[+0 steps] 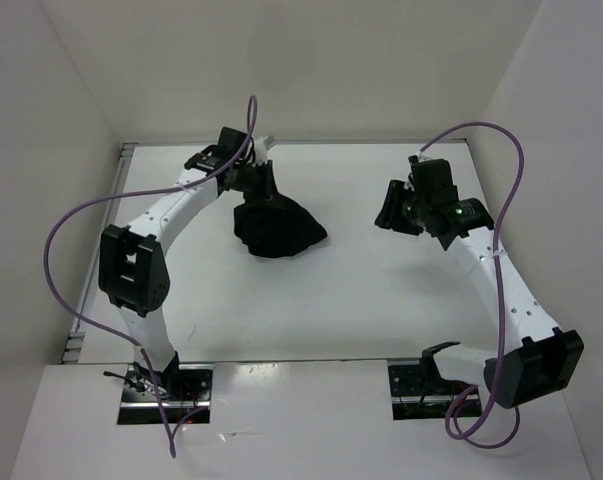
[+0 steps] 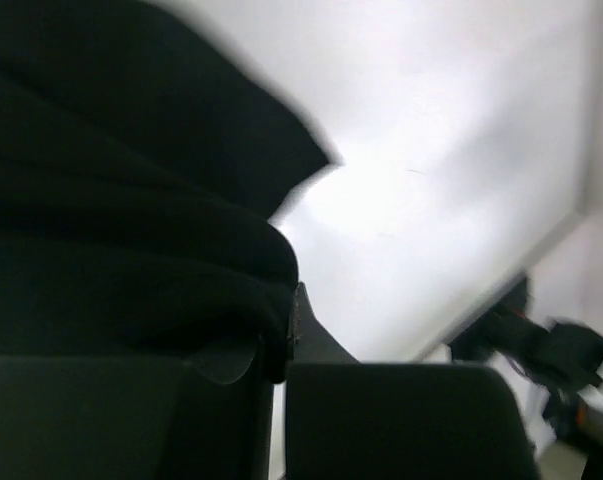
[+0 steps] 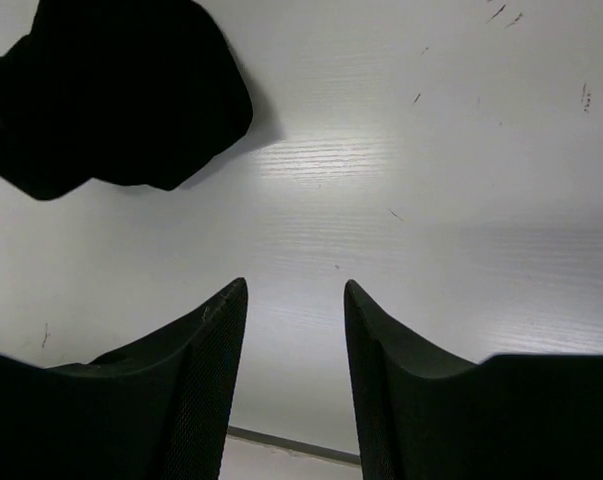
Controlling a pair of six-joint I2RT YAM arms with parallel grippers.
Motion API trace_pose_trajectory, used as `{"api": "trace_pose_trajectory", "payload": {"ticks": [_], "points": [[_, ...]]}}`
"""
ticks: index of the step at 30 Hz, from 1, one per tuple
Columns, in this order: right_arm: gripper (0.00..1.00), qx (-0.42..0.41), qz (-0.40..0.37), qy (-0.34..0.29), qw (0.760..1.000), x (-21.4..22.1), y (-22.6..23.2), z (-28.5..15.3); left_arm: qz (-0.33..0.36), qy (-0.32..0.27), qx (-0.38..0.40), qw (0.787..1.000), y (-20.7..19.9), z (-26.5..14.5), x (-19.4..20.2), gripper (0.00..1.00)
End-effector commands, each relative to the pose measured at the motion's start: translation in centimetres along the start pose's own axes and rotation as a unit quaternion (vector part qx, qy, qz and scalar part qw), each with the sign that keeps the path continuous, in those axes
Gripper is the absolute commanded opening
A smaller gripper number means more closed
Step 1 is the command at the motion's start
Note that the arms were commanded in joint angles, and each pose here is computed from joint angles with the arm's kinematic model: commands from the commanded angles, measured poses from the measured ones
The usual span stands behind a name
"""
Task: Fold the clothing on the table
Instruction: Move the skirt to the center of the board
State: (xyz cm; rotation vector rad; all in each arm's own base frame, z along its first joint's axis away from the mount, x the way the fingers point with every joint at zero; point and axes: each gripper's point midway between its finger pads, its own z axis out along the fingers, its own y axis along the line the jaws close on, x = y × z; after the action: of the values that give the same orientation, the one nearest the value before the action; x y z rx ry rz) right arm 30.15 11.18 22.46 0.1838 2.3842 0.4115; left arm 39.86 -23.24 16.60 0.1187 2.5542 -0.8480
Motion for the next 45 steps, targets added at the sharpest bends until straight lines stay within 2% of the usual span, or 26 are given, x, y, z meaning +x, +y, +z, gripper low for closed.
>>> {"api": "trace_pose_trajectory", "payload": {"ticks": [1, 2, 4, 5, 8, 9, 12, 14, 15, 17, 20, 23, 24, 26, 27, 29, 31, 32, 33, 36, 38, 40, 42, 45], "points": [[0.49, 0.023, -0.008, -0.039, 0.999, -1.2, -1.0, -1.2, 0.105, -0.010, 0.177, 0.979, -11.7, -4.6, -0.6, 0.00], [0.49, 0.026, -0.008, -0.047, 0.999, -1.4, -1.1, -1.6, 0.139, -0.027, 0.231, 0.963, -15.0, -8.1, -0.4, 0.00], [0.49, 0.033, -0.004, -0.062, 0.998, -2.0, -1.5, -1.9, 0.171, -0.062, 0.284, 0.941, -18.4, -12.1, -0.5, 0.00], [0.49, 0.036, -0.004, -0.070, 0.997, -2.4, -1.5, -1.9, 0.190, -0.090, 0.302, 0.930, -20.0, -15.6, -0.3, 0.00], [0.49, 0.038, 0.004, -0.088, 0.995, -3.0, -1.7, -2.5, 0.187, -0.140, 0.306, 0.923, -20.2, -20.5, -0.7, 0.00], [0.49, 0.034, 0.004, -0.098, 0.995, -3.3, -1.6, -2.9, 0.177, -0.158, 0.294, 0.926, -19.4, -21.0, -1.3, 0.00], [0.49, 0.029, 0.012, -0.114, 0.993, -3.8, -1.6, -3.4, 0.118, -0.148, 0.249, 0.950, -15.7, -18.6, -1.1, 0.00], [0.50, 0.025, 0.011, -0.112, 0.993, -3.7, -1.4, -3.4, 0.040, -0.113, 0.195, 0.973, -10.2, -14.0, -0.4, 0.00], [0.50, 0.025, 0.011, -0.112, 0.993, -3.5, -1.5, -3.5, 0.004, -0.110, 0.161, 0.981, -7.3, -12.5, -0.6, 0.00], [0.50, 0.021, 0.011, -0.110, 0.994, -3.4, -1.4, -3.3, -0.050, -0.062, 0.126, 0.989, -2.7, -7.8, 1.5, 0.00], [0.50, 0.018, 0.015, -0.105, 0.994, -2.8, -1.5, -3.1, -0.110, -0.007, 0.071, 0.991, 2.6, -2.7, 3.8, 0.13], [0.50, 0.009, 0.022, -0.101, 0.995, -2.3, -1.5, -3.3, -0.155, 0.028, 0.019, 0.987, 6.9, 0.5, 5.4, 0.52], [0.50, -0.002, 0.021, -0.095, 0.995, -2.1, -1.1, -3.3, -0.158, 0.030, 0.013, 0.987, 7.3, 0.8, 5.6, 0.56], [0.50, -0.009, 0.014, -0.076, 0.997, -1.0, -1.0, -3.3, -0.167, 0.014, 0.007, 0.986, 7.4, 0.0, 4.8, 0.57], [0.50, -0.005, 0.015, -0.068, 0.998, -0.5, -1.3, -3.1, -0.162, 0.003, 0.002, 0.987, 7.3, -0.5, 4.4, 0.61], [0.50, -0.005, 0.016, -0.043, 0.999, 0.9, -1.5, -2.6, -0.131, -0.034, -0.015, 0.991, 6.7, -2.4, 2.2, 0.63], [0.50, -0.007, 0.021, -0.025, 0.999, 2.1, -1.7, -2.0, -0.090, -0.037, -0.014, 0.995, 5.3, -3.1, 1.2, 0.63], [0.50, -0.013, 0.028, -0.017, 0.999, 2.6, -1.6, -1.9, -0.047, -0.017, -0.017, 0.999, 4.2, -2.8, 1.8, 0.62], [0.50, -0.010, 0.028, -0.010, 1.000, 3.1, -1.8, -1.6, -0.009, -0.020, 0.000, 1.000, 2.5, -2.9, 0.4, 0.62], [0.50, -0.028, 0.042, 0.027, 0.998, 4.6, -1.3, 0.0, 0.082, 0.037, 0.033, 0.995, -1.2, -1.6, 1.8, 0.59], [0.50, -0.044, 0.050, 0.055, 0.996, 5.5, -0.8, 0.8, 0.113, 0.037, 0.037, 0.992, -3.2, -1.5, 1.3, 0.56], [0.48, -0.039, 0.067, 0.098, 0.992, 7.4, -0.8, 2.5, 0.162, 0.061, 0.044, 0.984, -4.5, 0.0, 2.3, 0.52], [0.47, -0.030, 0.074, 0.123, 0.989, 8.5, -0.9, 3.5, 0.206, 0.117, 0.090, 0.967, -5.6, 2.5, 5.0, 0.48], [0.46, -0.015, 0.076, 0.122, 0.990, 8.6, -1.2, 3.8, 0.230, 0.189, 0.064, 0.953, -4.1, 6.2, 8.7, 0.48]]}}
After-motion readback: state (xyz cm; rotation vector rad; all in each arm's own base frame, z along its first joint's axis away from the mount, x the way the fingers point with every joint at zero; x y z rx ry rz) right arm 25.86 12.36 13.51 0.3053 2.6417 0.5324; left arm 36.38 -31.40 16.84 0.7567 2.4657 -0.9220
